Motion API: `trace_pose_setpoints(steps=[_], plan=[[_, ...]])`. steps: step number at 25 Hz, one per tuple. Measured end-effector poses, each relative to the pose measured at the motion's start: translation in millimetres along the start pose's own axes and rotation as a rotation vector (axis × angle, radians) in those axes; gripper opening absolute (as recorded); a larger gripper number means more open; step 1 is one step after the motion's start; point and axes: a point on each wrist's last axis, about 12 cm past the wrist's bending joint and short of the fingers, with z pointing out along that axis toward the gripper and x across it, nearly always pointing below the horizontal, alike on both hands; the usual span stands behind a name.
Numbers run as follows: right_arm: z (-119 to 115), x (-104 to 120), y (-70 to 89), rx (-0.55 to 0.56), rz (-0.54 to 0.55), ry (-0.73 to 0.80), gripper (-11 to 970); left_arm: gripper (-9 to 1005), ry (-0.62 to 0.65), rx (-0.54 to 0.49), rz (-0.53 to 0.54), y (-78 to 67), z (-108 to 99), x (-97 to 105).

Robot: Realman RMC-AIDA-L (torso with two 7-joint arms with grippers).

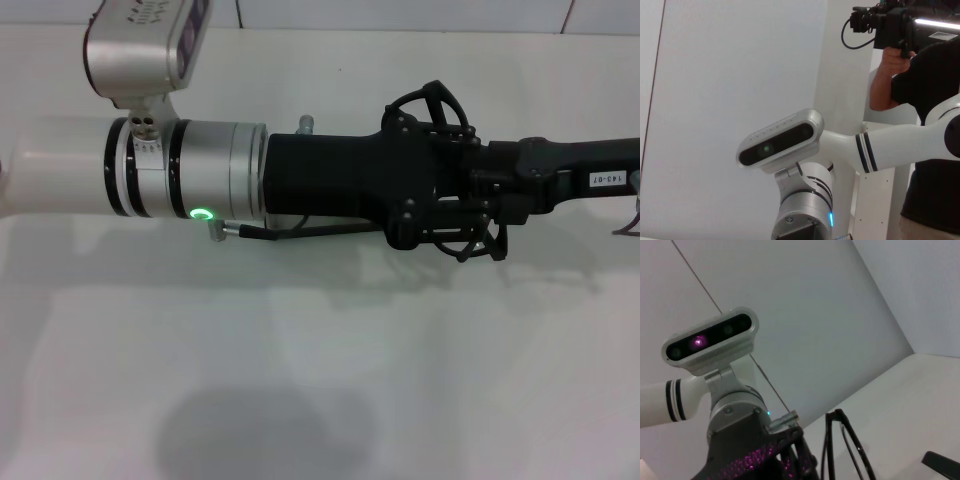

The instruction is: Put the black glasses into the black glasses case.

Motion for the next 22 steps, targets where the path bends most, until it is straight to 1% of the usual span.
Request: trace_pose_setpoints(steps=[3,6,9,12,14,16,19,20,22], plan=[[-4.3,0.7,-2.7,0.025,0.003,-0.004,116,510,-0.002,0.001,0.001,0.0,-0.2,-0.4],[-11.8,2.5,-10.2,0.098,-0.005,-0.018,116,510,-0.018,-0.017,0.001,0.1,-4.5,-0.7],[-20.7,-2.7,-15.5,0.168,-0.057,-0.04,116,510,-0.062,-0.092,-0.004,1.0,-23.3,1.1],[-22.7,-15.1,-11.6,0.177,-0.149,0.011,117,510,-0.104,-0.201,-0.004,2.2,-48.6,5.6],[-14.2,-25.7,-4.9,0.171,-0.225,0.092,117,510,-0.159,-0.316,0.007,2.9,-71.8,8.0],[-1.2,-32.3,2.0,0.185,-0.287,0.209,117,510,-0.207,-0.438,0.02,4.6,-91.7,10.2],[21.8,-42.6,13.1,0.242,-0.389,0.406,117,509,-0.25,-0.603,0.008,9.2,-112.7,15.2],[31.3,-46.9,17.6,0.264,-0.423,0.459,117,509,-0.257,-0.638,0.003,10.0,-117.2,16.7],[49.7,-53.3,22.3,0.322,-0.492,0.527,117,509,-0.261,-0.668,-0.003,8.9,-121.6,20.3]])
